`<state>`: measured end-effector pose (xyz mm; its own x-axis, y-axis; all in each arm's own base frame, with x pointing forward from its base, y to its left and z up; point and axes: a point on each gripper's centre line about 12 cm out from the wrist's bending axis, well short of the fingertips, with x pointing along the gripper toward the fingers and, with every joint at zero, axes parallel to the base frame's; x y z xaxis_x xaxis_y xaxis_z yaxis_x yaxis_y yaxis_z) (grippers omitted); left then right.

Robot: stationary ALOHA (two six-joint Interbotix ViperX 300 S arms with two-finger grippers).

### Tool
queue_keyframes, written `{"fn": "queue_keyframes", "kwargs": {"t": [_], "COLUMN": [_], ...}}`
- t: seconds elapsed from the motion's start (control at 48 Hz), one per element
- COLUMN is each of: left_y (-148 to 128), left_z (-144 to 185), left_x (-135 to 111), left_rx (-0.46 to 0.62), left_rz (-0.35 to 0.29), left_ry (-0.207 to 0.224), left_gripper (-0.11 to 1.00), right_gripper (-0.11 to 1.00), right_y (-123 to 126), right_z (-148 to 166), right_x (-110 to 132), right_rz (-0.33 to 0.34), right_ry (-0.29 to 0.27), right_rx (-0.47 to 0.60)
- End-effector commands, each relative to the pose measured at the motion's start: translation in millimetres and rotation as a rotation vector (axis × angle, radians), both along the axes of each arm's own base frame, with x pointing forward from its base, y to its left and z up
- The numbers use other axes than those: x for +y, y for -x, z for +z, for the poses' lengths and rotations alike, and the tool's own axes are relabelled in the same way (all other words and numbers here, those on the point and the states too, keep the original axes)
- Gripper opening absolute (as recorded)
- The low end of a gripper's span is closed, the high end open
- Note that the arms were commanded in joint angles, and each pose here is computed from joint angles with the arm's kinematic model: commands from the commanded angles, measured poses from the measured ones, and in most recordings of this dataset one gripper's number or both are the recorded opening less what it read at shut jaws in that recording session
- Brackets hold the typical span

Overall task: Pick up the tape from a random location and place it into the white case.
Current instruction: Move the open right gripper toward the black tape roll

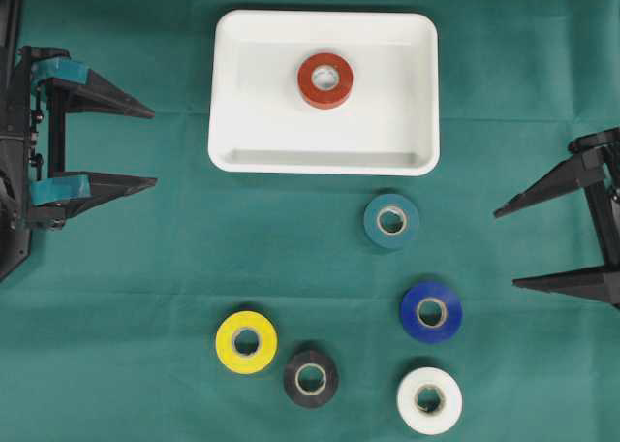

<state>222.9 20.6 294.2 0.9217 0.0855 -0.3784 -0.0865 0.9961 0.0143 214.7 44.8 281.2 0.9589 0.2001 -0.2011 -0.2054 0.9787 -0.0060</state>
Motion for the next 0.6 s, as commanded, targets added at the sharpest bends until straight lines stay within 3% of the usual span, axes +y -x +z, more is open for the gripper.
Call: {"fn": "queue_keyframes", "kwargs": {"t": [0.0, 0.271, 0.584], "left_y": [-1.8, -2.1, -2.1], "left_z": [6.5, 6.1, 5.5], "left_x": [-0.2, -0.9, -1.9], "left_rx": [-0.023, -0.022, -0.02], "left_rz": [-0.001, -0.003, -0.008], "left_ry": [0.001, 0.004, 0.003], "left_gripper": [0.95, 0.95, 0.95], "right_gripper": [0.9, 0.9, 0.9], "right_y": [-3.4, -24.5, -83.6], "right_z": [12.0, 13.5, 16.0], "right_x": [1.1, 7.5, 34.1], "right_rz": [0.001, 0.009, 0.053], "right_ry": [-0.009, -0.005, 0.0], "right_rx": [-0.026, -0.01, 0.024]}}
